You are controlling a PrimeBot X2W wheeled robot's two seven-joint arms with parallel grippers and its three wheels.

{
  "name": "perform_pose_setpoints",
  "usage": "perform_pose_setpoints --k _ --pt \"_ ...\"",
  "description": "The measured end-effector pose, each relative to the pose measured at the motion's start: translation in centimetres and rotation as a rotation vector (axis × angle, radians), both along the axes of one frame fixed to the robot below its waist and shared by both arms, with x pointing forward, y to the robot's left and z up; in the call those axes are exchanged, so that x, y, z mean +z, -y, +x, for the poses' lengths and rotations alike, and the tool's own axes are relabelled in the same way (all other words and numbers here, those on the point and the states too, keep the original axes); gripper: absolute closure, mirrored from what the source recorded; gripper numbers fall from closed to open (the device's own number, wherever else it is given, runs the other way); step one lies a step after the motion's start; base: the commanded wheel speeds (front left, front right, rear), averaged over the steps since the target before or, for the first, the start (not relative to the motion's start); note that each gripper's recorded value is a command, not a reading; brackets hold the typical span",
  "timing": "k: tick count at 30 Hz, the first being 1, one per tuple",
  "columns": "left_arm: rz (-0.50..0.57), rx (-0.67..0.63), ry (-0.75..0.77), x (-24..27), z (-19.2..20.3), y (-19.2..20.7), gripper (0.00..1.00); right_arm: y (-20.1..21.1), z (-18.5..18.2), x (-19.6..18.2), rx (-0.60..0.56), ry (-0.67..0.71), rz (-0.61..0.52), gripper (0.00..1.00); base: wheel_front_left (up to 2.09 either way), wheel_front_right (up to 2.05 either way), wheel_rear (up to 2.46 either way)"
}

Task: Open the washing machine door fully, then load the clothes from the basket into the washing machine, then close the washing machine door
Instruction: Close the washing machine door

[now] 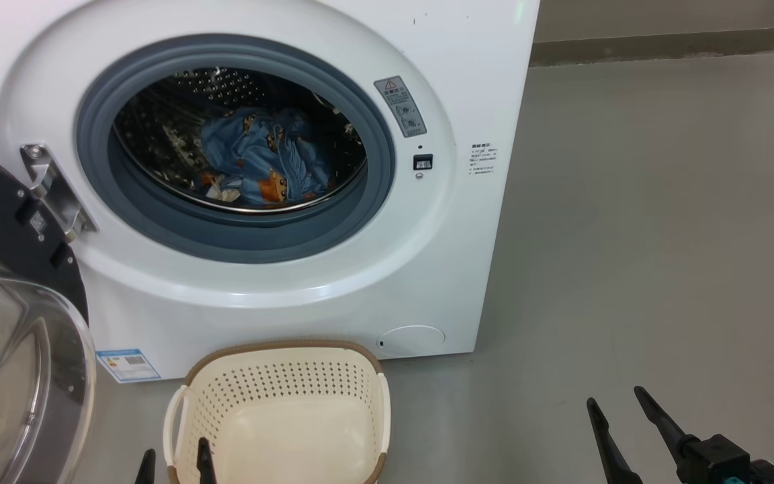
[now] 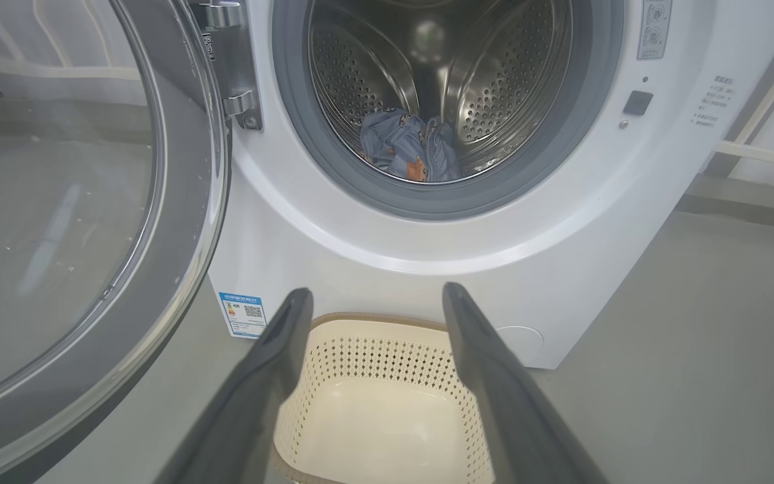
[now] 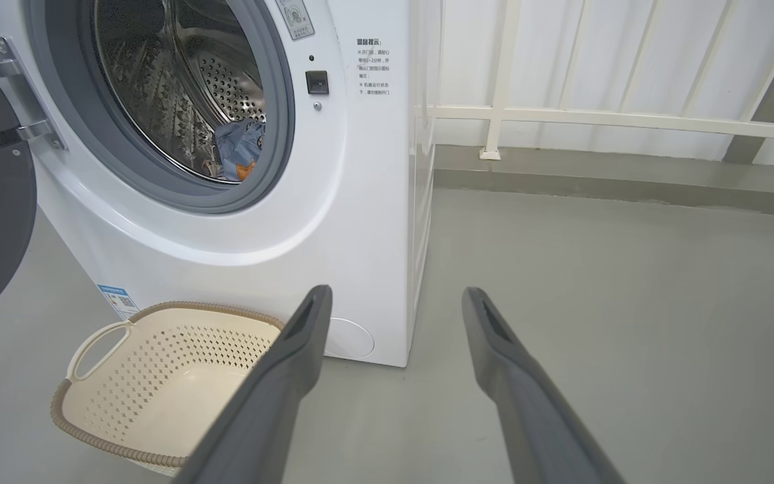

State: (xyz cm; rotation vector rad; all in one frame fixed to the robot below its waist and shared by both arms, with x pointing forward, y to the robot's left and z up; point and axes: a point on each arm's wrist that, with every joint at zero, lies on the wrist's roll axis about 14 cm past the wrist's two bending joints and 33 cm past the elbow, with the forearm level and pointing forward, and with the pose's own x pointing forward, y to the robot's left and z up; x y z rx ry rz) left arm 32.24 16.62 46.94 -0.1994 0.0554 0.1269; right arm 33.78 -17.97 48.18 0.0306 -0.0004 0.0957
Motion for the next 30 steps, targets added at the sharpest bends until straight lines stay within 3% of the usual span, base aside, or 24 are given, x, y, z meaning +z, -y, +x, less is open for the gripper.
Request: perform_pose_setpoints --k 10,30 --pt "0.006 0.022 -0.005 -0.05 -0.06 -0.36 0.0 -0.11 0.04 -0.03 0.003 -0.001 0.001 0.0 -0.4 0.4 0.0" --pt "0.006 0.014 -0.001 0.08 0.23 -0.1 0.0 0.02 -0.12 -0.28 -0.007 -0.009 0.007 0.0 -1.34 1.34 0.0"
